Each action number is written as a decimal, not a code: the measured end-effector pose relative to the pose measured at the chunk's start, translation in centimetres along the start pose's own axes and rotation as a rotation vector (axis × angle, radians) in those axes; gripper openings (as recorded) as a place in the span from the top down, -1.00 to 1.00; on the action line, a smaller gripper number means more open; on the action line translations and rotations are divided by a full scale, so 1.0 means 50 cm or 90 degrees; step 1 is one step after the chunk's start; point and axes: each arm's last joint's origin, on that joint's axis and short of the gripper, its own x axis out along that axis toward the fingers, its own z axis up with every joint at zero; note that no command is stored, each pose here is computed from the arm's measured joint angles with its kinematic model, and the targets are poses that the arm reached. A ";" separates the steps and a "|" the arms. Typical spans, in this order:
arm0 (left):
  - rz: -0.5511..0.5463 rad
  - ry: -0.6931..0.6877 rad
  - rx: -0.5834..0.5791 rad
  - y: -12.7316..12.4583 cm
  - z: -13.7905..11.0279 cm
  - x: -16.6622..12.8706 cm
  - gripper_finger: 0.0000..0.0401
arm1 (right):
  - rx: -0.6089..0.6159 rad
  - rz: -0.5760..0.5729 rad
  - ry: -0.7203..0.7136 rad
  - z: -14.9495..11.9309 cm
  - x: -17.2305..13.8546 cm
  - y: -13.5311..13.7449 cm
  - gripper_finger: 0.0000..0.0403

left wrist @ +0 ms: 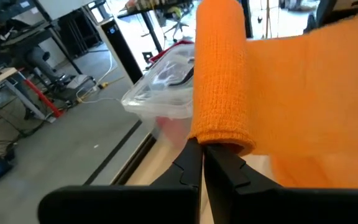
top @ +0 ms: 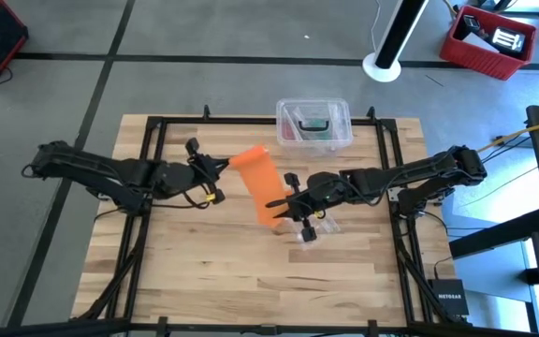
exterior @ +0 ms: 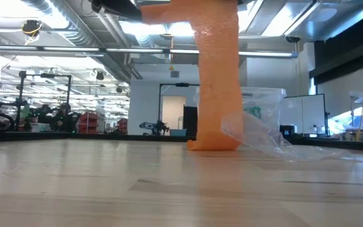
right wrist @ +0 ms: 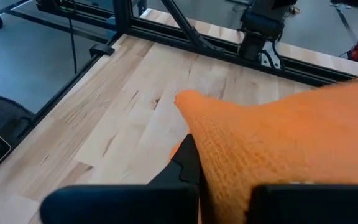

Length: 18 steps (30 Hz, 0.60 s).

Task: Roll bandage
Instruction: Roll the orange bandage

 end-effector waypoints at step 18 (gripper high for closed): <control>-0.050 -0.091 -0.031 -0.023 -0.010 -0.001 1.00 | 0.002 0.000 0.000 0.000 0.001 0.000 1.00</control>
